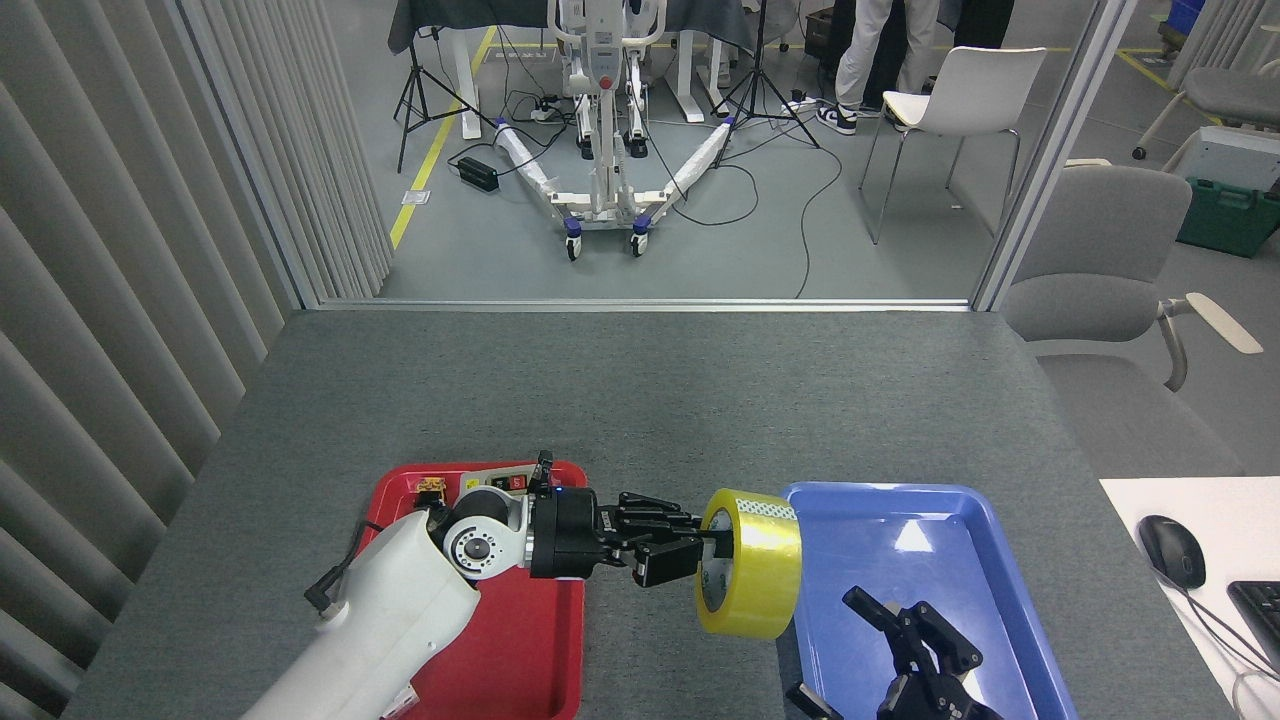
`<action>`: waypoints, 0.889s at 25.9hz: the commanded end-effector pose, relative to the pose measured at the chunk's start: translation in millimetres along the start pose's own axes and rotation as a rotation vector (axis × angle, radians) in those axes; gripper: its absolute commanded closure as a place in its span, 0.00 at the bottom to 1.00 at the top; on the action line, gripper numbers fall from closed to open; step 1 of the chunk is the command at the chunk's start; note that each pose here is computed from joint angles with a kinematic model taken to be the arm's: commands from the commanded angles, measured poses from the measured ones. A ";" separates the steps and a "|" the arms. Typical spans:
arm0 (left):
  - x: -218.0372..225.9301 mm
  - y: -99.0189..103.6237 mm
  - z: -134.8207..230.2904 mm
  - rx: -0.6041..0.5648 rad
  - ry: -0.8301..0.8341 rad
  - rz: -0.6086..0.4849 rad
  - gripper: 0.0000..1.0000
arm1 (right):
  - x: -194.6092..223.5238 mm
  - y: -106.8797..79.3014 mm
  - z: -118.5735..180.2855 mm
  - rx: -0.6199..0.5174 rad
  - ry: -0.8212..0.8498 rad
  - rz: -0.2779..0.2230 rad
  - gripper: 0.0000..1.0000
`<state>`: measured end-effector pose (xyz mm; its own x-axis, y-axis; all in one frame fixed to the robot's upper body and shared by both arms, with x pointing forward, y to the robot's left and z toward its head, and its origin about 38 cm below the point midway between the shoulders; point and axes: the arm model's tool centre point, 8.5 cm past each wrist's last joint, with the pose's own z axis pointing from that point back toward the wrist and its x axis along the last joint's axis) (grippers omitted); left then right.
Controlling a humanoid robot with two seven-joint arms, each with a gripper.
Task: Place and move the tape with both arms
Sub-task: 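Raise the right gripper to the tape and grasp it from below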
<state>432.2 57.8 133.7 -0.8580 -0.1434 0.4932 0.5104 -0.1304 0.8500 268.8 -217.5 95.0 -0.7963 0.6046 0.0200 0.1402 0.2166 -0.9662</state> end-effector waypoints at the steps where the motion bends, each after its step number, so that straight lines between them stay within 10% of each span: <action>1: 7.5 -3.8 -4.2 -0.002 -0.021 -0.009 1.00 | 3.5 3.7 -3.9 0.009 -0.024 -0.011 0.00; 13: 27.5 -16.7 -14.8 -0.009 -0.077 -0.027 1.00 | 28.4 18.1 -23.2 0.027 -0.116 -0.064 0.03; 23: 27.6 -18.7 -15.6 -0.014 -0.078 -0.024 1.00 | 35.0 19.6 -21.5 0.035 -0.158 -0.082 0.46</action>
<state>400.4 41.6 129.2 -0.8723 -0.0646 0.4847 0.4888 -0.1446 0.8603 257.0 -176.4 82.0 -0.8825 0.4664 0.0609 0.0548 0.2306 -0.9715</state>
